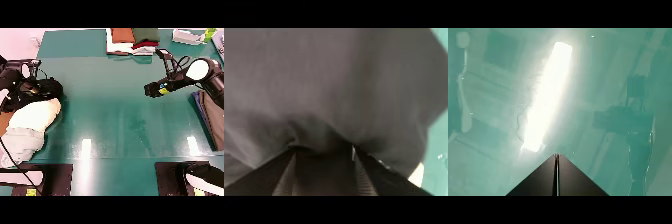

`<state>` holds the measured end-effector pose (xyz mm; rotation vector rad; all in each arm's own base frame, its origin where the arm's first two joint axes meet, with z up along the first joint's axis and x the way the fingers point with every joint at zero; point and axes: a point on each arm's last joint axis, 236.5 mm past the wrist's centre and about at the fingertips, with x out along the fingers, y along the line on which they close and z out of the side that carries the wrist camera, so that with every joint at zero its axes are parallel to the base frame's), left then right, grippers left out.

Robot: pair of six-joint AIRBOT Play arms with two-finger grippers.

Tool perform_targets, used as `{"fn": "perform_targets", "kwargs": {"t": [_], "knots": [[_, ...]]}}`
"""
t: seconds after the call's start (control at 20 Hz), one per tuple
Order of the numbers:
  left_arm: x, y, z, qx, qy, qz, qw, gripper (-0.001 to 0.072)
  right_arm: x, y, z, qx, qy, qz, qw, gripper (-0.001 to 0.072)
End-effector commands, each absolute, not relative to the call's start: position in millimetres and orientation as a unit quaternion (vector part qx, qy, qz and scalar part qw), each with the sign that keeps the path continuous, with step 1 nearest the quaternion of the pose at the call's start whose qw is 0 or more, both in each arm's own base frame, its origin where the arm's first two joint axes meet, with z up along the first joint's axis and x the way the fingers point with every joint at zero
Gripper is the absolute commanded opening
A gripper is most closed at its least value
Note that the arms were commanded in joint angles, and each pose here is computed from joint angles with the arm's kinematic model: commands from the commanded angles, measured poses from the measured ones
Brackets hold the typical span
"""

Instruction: Fold the shirts.

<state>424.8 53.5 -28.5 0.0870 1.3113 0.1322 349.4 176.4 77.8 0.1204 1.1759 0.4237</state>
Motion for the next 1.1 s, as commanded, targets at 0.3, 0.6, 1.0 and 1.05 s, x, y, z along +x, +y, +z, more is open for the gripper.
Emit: {"fn": "perform_targets", "kwargs": {"t": [0.3, 0.6, 1.0, 1.05], "knots": [[455.9, 54.5, 93.1, 0.038, 0.486, 0.07, 0.87, 0.0021, 368.9, 181.8, 135.4, 0.057, 0.495, 0.213, 0.841, 0.0021], [397.0, -39.0, 344.7, 0.076, 0.222, -0.029, 0.972, 0.0019, 392.7, 178.1, 279.8, 0.047, 0.338, 0.226, 0.912, 0.0021], [332.4, -242.9, 334.9, 0.159, 0.214, -0.276, 0.924, 0.002, 390.8, 134.0, 372.0, 0.007, 0.233, 0.162, 0.959, 0.0021], [328.4, -272.5, 315.5, 0.169, 0.231, -0.304, 0.909, 0.0021, 390.7, 128.9, 374.2, 0.007, 0.231, 0.152, 0.961, 0.0021]]}}
